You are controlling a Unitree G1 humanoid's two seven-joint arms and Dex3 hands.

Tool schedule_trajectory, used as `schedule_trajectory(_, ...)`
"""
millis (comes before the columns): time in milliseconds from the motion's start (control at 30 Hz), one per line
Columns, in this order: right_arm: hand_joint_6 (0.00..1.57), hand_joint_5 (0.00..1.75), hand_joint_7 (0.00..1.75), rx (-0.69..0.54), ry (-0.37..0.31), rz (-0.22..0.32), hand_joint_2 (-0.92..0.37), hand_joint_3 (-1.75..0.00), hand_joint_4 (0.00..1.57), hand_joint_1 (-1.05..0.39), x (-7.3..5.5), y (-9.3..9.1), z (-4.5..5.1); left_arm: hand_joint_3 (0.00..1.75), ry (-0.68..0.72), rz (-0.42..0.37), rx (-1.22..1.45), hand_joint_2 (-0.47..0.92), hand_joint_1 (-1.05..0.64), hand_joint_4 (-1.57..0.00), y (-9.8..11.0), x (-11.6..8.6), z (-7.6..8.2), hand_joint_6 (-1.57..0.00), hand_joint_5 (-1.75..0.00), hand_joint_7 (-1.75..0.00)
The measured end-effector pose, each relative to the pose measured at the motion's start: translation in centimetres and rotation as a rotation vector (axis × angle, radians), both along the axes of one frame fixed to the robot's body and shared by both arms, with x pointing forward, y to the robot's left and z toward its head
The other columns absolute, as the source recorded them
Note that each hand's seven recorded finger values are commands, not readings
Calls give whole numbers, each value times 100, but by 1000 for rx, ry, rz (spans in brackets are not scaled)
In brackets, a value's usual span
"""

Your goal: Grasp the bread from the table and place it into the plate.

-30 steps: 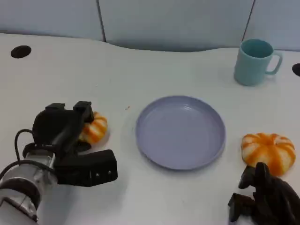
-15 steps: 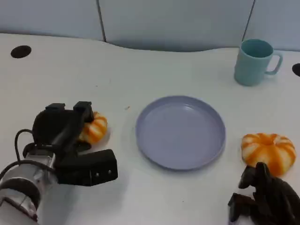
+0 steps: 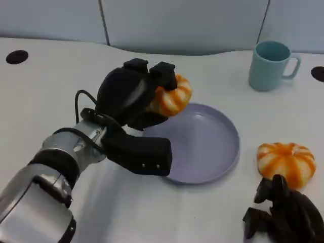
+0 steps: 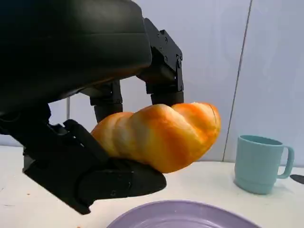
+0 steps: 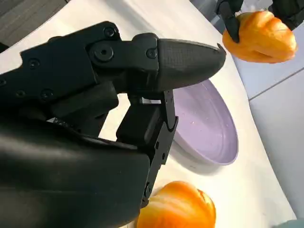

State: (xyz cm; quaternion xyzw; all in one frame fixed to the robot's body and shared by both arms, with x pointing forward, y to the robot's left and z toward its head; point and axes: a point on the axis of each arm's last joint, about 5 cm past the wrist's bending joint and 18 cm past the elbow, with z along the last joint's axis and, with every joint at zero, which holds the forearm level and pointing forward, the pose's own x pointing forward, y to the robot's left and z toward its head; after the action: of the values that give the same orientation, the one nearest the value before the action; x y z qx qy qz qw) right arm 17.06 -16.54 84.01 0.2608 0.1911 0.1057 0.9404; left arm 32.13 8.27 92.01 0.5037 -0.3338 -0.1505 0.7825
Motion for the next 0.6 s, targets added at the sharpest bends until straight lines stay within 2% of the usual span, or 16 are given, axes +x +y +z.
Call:
schedule_trajectory(100, 113, 130, 128, -1, 0, -2, -92, -48, 127, -43, 0, -3, -3, 120, -5, -8, 7, 50, -18, -92, -3, 2, 7, -72, -175, -175)
schedule_trajectory(300, 113, 130, 128, 1, -4, 4, -92, -49, 127, -43, 19, 9, -3, 119, -22, -83, 16, 51, -19, -92, -148, 0, 73, -72, -175, -175)
schedule_trajectory(600, 113, 130, 128, 1, -6, 5, -92, -49, 127, -43, 18, 10, -5, 119, -30, -89, 20, 52, -19, -92, -159, 11, 99, -72, -175, -175)
